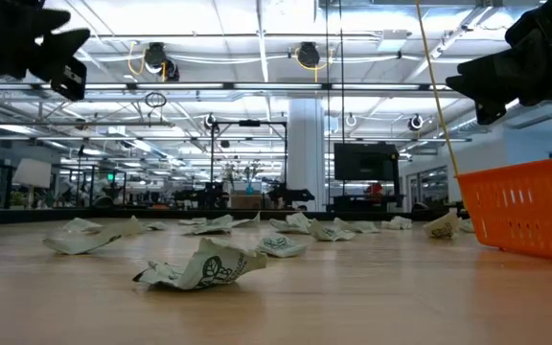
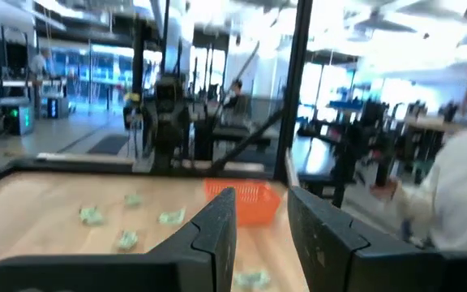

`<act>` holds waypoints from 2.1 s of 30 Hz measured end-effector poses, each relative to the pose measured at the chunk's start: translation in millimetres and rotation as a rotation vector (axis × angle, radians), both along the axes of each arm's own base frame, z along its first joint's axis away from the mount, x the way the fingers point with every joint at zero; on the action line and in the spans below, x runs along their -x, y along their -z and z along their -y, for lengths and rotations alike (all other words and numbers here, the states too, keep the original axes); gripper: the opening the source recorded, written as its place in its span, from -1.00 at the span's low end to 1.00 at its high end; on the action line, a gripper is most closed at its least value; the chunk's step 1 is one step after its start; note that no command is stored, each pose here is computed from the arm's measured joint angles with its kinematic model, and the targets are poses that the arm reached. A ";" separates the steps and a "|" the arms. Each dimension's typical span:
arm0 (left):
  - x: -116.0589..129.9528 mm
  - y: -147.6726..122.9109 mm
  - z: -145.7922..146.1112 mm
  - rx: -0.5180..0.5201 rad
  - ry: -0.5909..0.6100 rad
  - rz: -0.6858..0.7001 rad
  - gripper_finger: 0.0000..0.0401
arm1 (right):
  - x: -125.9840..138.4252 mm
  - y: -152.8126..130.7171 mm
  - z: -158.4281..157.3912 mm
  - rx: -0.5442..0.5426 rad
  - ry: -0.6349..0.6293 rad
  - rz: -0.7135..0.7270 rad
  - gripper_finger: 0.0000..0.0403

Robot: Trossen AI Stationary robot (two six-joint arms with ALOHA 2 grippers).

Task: Pick and place Stevia / Truvia into bins
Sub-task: Put the stevia packet into the orange basket

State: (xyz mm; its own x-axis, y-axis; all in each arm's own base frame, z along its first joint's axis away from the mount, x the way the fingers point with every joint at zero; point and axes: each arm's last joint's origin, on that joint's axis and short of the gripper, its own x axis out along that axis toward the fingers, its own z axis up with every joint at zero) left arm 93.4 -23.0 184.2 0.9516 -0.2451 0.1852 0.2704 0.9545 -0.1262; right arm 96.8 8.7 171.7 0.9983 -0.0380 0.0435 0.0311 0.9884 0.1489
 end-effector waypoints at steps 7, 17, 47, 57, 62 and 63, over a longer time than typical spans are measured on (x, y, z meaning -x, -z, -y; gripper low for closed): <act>3.3 -13.0 -0.8 0.041 0.002 0.133 -0.40 | 0.0 0.1 0.0 0.000 0.000 0.000 -0.38; 4.2 -15.7 -1.0 0.047 0.002 0.162 -0.40 | 0.4 -5.8 0.1 -0.010 0.000 0.060 -0.38; 6.6 -22.4 -3.1 -0.058 -0.091 0.263 -0.40 | -37.0 -14.5 12.2 -0.127 0.162 -0.669 -0.38; 4.8 -20.1 -4.4 0.029 -0.120 0.214 -0.40 | -40.8 4.7 15.6 -0.151 0.306 -0.946 -0.38; 2.7 -19.2 -7.8 0.118 -0.231 0.182 -0.40 | -39.7 5.2 16.2 -0.194 0.353 -0.943 -0.38; 2.1 -18.5 -9.2 0.164 -0.273 0.168 -0.40 | -39.1 5.4 16.8 -0.194 0.381 -0.941 -0.38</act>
State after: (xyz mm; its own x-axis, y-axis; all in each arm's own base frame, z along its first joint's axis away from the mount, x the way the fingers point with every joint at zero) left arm 91.3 -13.8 202.8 0.9309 0.0599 0.3602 0.0382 0.9651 -0.2591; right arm 135.9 -8.1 166.3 0.5454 -0.2819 -0.7894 0.5232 0.8503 0.0578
